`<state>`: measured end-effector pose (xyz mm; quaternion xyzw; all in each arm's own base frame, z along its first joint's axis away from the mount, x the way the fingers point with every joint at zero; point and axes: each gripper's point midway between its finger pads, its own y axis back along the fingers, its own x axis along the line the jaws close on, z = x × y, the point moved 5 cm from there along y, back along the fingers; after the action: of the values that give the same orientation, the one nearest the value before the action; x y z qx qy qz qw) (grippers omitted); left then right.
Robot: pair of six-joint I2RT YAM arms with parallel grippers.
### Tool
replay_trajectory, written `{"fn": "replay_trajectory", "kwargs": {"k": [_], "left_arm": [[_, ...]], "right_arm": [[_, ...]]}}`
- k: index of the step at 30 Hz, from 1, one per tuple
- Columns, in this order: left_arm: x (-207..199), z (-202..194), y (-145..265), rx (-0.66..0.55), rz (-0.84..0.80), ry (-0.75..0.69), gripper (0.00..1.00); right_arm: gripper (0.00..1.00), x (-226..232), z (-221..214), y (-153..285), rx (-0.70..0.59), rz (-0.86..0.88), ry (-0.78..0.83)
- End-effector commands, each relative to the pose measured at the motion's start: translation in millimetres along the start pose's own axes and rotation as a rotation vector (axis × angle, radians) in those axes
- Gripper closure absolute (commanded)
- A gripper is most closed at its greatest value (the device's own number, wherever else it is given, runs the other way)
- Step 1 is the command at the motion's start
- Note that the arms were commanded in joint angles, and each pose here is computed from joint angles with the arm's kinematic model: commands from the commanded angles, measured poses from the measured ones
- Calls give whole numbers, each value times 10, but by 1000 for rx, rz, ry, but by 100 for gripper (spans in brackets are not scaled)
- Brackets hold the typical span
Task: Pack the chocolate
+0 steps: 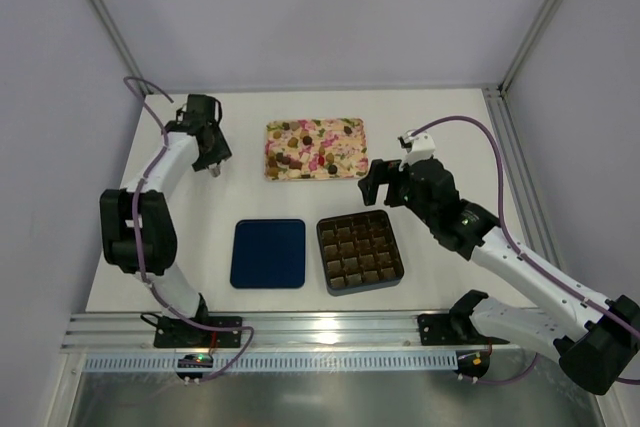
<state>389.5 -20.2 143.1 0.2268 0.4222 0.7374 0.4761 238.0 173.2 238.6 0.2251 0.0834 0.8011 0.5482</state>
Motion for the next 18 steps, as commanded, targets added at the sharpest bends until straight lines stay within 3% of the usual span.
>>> {"fn": "replay_trajectory", "kwargs": {"k": [1,18], "left_arm": [[65,-9,307,-34,13,-20,46],[-21,-354,1472,-101,-173,-206,50]], "right_arm": [[0,22,84,3,-43,11,-6],[0,15,56,10,-22,6,-7]]}}
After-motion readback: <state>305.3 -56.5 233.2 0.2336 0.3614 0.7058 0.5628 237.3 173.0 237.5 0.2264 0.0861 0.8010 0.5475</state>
